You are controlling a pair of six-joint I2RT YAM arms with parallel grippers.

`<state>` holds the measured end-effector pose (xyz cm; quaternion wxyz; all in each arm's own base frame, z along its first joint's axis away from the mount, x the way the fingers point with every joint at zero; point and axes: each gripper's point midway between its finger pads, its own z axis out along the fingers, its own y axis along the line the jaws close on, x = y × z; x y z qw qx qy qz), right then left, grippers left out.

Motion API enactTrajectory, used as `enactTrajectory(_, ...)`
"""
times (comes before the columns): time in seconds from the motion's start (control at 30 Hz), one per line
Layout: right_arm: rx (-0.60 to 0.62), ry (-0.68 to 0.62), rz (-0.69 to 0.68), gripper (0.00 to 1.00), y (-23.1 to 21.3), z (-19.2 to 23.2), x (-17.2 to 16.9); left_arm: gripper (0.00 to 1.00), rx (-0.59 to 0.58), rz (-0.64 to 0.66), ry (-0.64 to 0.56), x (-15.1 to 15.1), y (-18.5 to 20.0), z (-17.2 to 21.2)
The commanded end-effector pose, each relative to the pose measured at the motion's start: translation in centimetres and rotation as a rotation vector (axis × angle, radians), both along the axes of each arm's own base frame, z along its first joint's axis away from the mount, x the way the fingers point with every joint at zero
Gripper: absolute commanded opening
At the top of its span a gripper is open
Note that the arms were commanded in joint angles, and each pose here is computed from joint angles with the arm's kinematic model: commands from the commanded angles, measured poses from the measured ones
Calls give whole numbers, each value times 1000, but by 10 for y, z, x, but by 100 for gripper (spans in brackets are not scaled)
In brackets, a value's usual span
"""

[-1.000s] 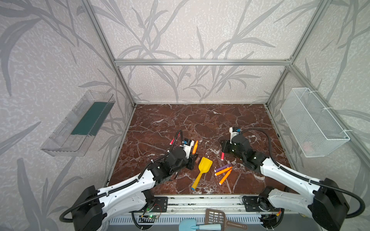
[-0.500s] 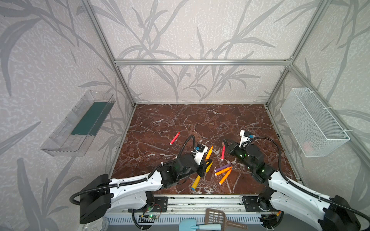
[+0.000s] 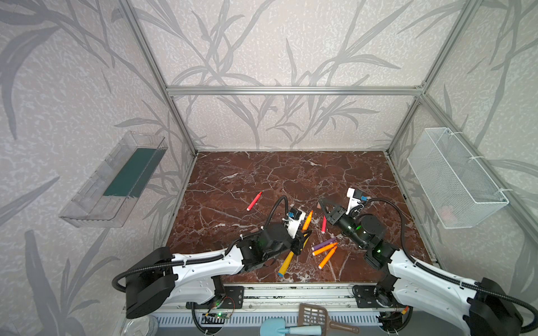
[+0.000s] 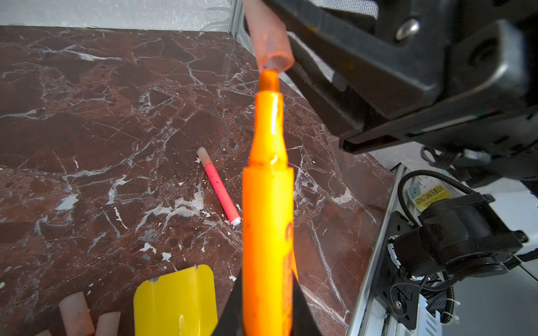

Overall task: Insert the pens into the pen caps
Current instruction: 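Bring the held cap above the orange marker tip in the left gripper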

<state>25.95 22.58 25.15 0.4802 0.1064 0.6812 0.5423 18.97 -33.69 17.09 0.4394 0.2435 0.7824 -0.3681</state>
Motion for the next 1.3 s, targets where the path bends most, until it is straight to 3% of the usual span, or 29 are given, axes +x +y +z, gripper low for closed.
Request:
enactTrajectory(0.0,35,-50,19,0,5,12,-5,0,-49,19,-21,6,-8,19)
enactTrajectory(0.53,26,-58,63,0,22,12,-10,0,-46,21,-11,8,-11,15)
enactTrajectory(1.27,18,-87,23,0,10,19,-14,0,-55,15,-16,7,-12,17)
